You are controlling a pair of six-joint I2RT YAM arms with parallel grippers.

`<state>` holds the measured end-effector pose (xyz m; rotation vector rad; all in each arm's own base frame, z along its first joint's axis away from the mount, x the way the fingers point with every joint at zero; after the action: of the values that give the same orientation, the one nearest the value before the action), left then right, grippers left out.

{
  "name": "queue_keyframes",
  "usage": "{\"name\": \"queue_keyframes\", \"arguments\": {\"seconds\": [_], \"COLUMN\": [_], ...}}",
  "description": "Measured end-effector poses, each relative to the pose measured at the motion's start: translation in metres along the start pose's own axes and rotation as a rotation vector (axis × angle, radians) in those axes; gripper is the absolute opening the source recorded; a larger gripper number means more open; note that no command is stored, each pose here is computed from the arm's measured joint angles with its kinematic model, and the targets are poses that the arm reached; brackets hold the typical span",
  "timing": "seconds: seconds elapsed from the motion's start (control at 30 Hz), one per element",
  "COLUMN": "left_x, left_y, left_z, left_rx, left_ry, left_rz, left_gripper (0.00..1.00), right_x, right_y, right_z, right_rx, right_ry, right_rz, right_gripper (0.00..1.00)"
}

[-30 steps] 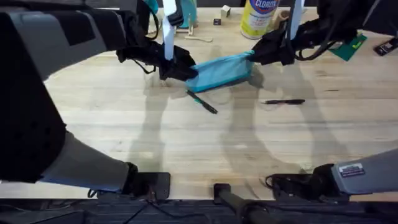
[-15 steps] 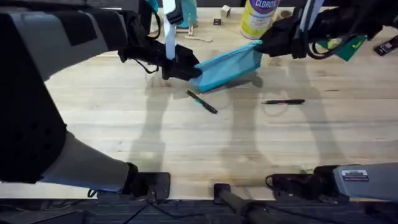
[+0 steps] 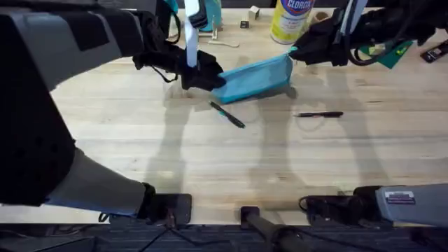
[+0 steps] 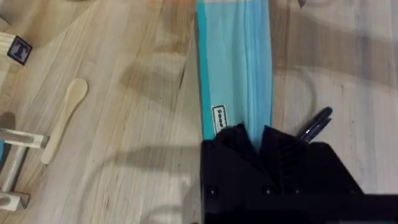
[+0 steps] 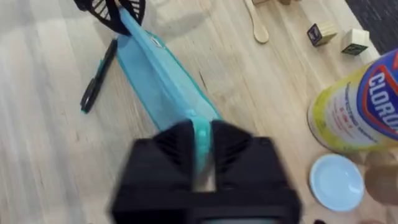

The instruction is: Unzip the bag, pick up the pens from the table one at a time and place them inside, then zip the bag closed.

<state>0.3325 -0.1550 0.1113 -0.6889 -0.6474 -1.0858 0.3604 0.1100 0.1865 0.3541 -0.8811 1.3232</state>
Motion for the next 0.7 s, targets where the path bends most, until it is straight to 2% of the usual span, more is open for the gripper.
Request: {"name": "queue_keyframes", "arguments": {"seconds": [0.03,0.2,0.23,0.3,0.7], "left_x": [-0.001,-0.007,-0.007,-0.007,-0.007], "left_y": [0.0,0.004,0.005,0.005,0.005], "left_z": [0.0,0.002,0.003,0.003,0.003], "left_rx": [0.0,0.022,0.024,0.023,0.024], "left_ry": [0.003,0.029,0.029,0.029,0.029], "left_rz": [0.002,0.013,0.015,0.015,0.014], "left_gripper": [0.043,0.043,0.043,0.043,0.044], "right_x": [0.0,0.001,0.001,0.001,-0.004], "right_y": [0.0,-0.012,-0.014,-0.016,-0.015], "right_z": [0.001,0.016,0.019,0.021,0.022], "right_rx": [0.0,-0.061,-0.072,-0.081,-0.083], "right_ry": [0.001,0.016,0.023,0.037,0.068], "right_rz": [-0.003,0.009,0.015,0.018,0.009], "right_gripper": [0.154,0.866,0.964,0.993,0.996]}}
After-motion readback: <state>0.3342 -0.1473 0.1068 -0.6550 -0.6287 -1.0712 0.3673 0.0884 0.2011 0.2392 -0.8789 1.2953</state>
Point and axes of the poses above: each hand's point on the last joint's axis, 136 mm out from that joint toward the fingers, its own z axis back along the fingers, its own y axis along the line the jaws close on, x = y × z, the point moved 1 cm from there along z, back along the fingers, and after that the axes turned 13 degrees about z, right-handed, at the moved point
